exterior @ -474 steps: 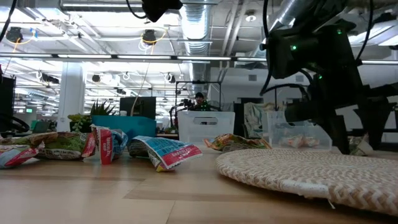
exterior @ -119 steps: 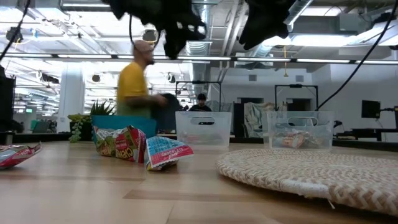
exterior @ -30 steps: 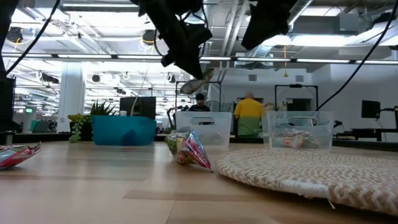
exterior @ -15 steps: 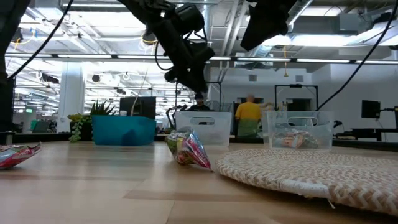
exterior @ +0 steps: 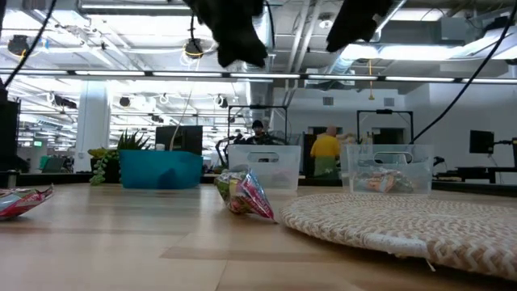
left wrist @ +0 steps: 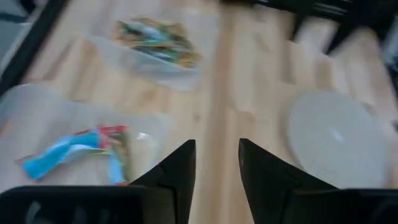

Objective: Pick and place Granola Bars by type
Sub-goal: Put the red granola bar into the left transparent bin

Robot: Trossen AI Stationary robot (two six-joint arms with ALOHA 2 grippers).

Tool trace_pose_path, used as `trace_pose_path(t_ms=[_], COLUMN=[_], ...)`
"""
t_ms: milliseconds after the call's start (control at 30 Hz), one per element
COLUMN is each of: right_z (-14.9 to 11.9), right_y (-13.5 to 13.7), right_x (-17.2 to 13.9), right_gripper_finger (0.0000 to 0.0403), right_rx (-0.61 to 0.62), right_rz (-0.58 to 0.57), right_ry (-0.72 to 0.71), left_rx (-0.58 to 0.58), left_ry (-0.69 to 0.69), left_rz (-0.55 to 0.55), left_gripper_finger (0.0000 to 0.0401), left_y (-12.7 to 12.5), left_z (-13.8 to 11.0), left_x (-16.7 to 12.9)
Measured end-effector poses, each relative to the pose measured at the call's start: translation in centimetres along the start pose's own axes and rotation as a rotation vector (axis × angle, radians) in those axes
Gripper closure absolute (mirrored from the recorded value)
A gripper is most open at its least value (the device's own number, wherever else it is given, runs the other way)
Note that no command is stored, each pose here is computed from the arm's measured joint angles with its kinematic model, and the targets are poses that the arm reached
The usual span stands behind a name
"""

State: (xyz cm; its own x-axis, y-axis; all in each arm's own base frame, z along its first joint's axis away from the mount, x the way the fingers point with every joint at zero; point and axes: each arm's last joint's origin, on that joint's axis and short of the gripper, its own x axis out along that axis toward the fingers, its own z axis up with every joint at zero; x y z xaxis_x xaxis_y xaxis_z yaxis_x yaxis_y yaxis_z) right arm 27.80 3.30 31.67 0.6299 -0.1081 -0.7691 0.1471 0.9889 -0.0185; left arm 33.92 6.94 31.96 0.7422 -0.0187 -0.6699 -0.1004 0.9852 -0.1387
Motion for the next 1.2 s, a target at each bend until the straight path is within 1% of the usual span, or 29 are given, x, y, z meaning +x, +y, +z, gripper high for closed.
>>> trace_pose_path(t_ms=[67, 133, 200, 267, 367, 500, 633, 733, 867, 1000, 1100, 1200], right_z=[-0.4, -1.5, -2.8, -3.9, -4.5, -4.2, -3.3, -1.9, 0.0, 1.8, 2.6, 3.2], right_y=[0.5, 0.9, 1.4, 1.8, 2.5, 3.6, 4.7, 5.6, 6.7, 7.8, 8.4, 8.9], right_x=[-0.1, 0.4, 1.3, 2.3, 4.3, 7.5, 10.6, 12.6, 15.0, 17.4, 18.9, 20.4], right_gripper_finger=[0.0278, 0.0278, 0.0277, 0.027, 0.0242, 0.0187, 0.0139, 0.0123, 0.0121, 0.0121, 0.0121, 0.0121], right_rx=[0.046, 0.115, 0.198, 0.306, 0.45, 0.576, 0.637, 0.687, 0.699, 0.689, 0.678, 0.672], right_rz=[0.056, 0.088, 0.107, 0.135, 0.188, 0.238, 0.201, 0.188, 0.149, 0.099, 0.048, 0.022], right_ry=[-0.026, -0.004, 0.022, 0.05, 0.095, 0.165, 0.236, 0.25, 0.301, 0.362, 0.424, 0.459], left_rx=[0.031, 0.042, 0.036, 0.041, 0.043, -0.014, -0.068, -0.083, -0.096, -0.106, -0.112, -0.101], left_ry=[0.023, 0.025, 0.028, 0.014, -0.008, -0.04, -0.073, -0.086, -0.098, -0.098, -0.104, -0.116], left_rz=[-0.03, -0.065, -0.101, -0.14, -0.157, -0.161, -0.155, -0.184, -0.219, -0.252, -0.279, -0.306], left_gripper_finger=[0.0291, 0.0292, 0.0292, 0.0292, 0.0292, 0.0292, 0.0292, 0.0292, 0.0292, 0.0292, 0.0292, 0.0292], left_y=[-1.8, -3.6, -5.3, -7.0, -8.9, -9.9, -10.0, -9.9, -9.7, -9.5, -9.5, -9.6], left_z=[-0.3, -0.4, -0.6, -0.8, -1.9, -5.2, -8.5, -10.5, -12.8, -14.9, -16.0, -16.6], left_x=[-0.9, -1.7, -2.6, -3.5, -4.7, -5.7, -7.3, -8.6, -10.1, -10.8, -11.1, -11.6])
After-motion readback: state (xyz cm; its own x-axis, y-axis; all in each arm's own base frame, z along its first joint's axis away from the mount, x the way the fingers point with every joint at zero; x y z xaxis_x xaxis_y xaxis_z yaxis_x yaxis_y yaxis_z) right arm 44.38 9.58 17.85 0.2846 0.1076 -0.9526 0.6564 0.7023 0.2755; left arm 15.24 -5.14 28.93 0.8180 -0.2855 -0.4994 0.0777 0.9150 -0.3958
